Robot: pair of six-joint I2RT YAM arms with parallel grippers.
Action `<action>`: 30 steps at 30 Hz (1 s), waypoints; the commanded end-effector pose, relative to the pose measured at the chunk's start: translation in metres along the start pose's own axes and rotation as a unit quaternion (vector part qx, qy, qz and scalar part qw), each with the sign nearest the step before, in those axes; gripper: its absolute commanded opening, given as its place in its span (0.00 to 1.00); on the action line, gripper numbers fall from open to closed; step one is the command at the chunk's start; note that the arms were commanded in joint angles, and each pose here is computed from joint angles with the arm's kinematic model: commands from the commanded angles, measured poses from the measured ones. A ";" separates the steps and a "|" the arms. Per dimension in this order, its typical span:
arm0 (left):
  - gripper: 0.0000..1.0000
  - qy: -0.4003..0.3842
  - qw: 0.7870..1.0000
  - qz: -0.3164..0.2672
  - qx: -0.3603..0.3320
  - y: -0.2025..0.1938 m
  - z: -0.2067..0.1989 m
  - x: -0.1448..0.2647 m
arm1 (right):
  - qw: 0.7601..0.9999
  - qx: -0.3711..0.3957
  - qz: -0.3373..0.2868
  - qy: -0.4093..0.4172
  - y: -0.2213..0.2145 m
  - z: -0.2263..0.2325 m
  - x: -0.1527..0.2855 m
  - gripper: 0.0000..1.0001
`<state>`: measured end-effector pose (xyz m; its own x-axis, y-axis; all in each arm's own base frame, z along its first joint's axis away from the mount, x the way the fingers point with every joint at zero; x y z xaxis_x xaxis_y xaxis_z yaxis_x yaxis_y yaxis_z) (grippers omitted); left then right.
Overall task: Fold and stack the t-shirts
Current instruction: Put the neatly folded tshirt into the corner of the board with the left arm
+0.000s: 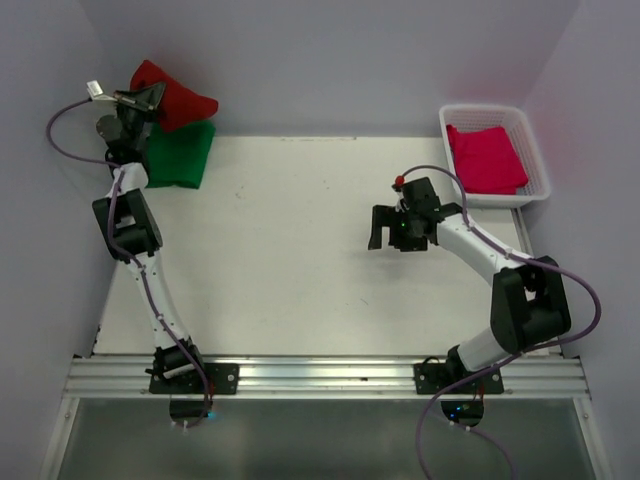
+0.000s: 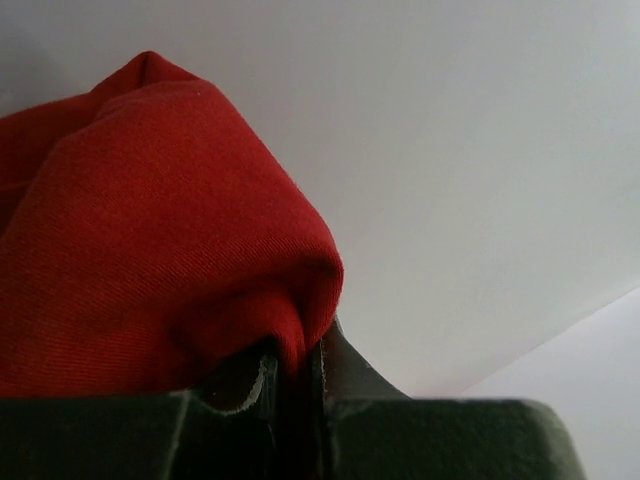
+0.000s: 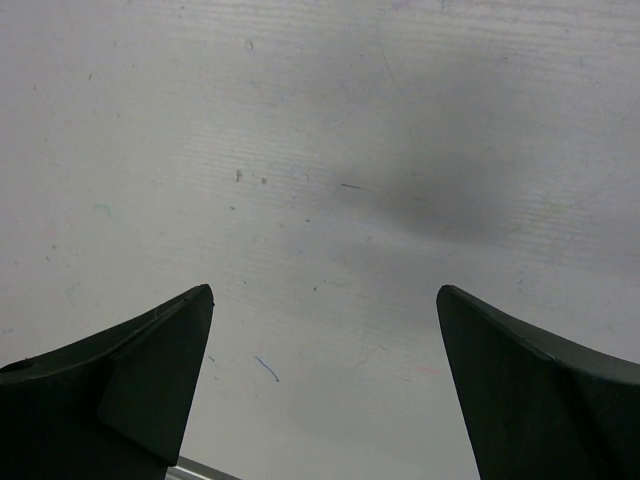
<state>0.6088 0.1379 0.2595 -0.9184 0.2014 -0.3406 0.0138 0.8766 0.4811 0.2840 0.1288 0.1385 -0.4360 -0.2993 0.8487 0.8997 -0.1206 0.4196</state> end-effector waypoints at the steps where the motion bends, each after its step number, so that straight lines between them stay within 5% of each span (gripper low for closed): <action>1: 0.00 -0.029 0.999 -0.040 -0.020 0.040 0.005 0.004 | 1.000 0.015 -0.015 0.000 0.013 0.010 0.013 0.99; 20: 0.00 0.113 0.993 -0.034 -0.001 -0.007 0.097 0.065 | 0.999 0.021 -0.022 0.022 0.010 0.024 0.022 0.99; 30: 0.00 0.173 0.983 -0.054 -0.007 -0.022 0.070 0.108 | 0.998 0.022 -0.020 0.049 0.003 0.030 0.016 0.99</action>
<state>0.5497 0.1479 0.0966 -0.9981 0.0566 0.0261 0.0623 0.9138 0.4013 0.2805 0.1447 0.1521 -0.4383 -0.3318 0.8354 0.8958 -0.0851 0.4362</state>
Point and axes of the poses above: each gripper's point midway between its finger pads, its own x axis back along the fingers, its own z axis along the line the jaws close on, y = z × x, the point moved 7 cm from there along x, back along the fingers, and after that the axes turned 4 degrees about -x, right-handed, at the moved point
